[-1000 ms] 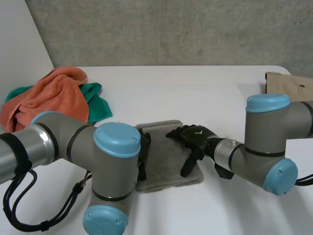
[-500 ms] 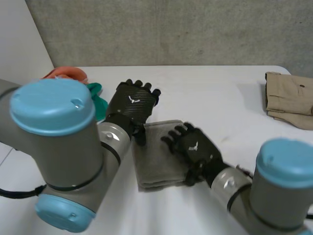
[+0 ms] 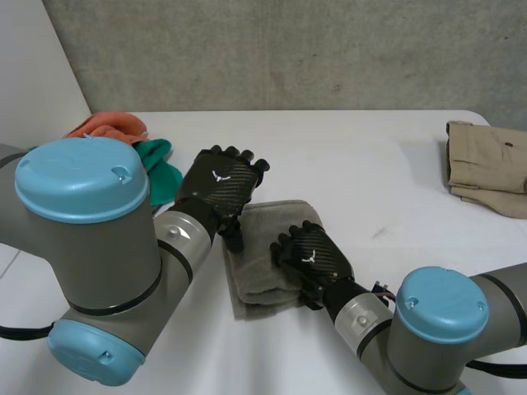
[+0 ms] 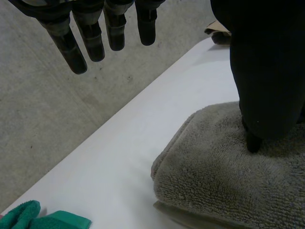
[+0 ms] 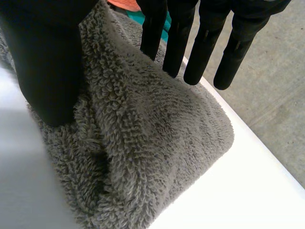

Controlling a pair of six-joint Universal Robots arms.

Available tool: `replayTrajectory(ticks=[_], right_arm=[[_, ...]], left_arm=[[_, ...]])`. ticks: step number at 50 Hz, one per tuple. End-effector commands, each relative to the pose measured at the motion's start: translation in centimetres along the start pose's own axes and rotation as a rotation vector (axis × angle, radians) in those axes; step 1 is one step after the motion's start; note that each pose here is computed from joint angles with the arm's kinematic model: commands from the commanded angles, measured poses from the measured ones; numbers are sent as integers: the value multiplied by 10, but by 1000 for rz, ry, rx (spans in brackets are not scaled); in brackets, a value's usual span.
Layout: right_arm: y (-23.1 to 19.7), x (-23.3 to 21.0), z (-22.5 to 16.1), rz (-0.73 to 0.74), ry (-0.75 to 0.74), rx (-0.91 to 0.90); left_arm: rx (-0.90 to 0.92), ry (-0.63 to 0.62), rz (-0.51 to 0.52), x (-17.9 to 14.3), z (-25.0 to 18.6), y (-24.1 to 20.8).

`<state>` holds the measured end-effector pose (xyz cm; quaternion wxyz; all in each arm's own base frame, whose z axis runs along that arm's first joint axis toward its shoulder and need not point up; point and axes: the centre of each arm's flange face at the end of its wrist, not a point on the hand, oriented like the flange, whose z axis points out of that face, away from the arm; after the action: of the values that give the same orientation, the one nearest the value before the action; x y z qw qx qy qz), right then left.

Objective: Fold the laundry.

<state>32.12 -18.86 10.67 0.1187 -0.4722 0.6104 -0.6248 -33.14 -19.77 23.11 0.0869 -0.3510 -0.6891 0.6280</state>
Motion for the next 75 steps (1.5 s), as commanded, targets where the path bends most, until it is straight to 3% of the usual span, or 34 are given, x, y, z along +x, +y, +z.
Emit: replayTrajectory(ticks=[1, 22, 40, 54, 61, 66, 75], right_arm=[[5, -2, 9, 1, -6, -6], [-1, 2, -4, 36, -32, -79], [5, 5, 22, 28, -19, -53], [-14, 27, 45, 8, 52, 32], [-46, 95, 55, -15, 207, 123], [-60, 180, 62, -53, 396, 180], [-42, 317, 53, -73, 608, 279]], left_arm=[[-5, 2, 1, 0, -3, 1], [-16, 8, 2, 2, -5, 5], [-7, 5, 0, 1, -4, 5], [10, 0, -1, -1, -6, -1], [48, -11, -2, -4, -7, -13], [85, -18, -5, -7, -5, -24], [153, 58, -5, 9, -11, -41]])
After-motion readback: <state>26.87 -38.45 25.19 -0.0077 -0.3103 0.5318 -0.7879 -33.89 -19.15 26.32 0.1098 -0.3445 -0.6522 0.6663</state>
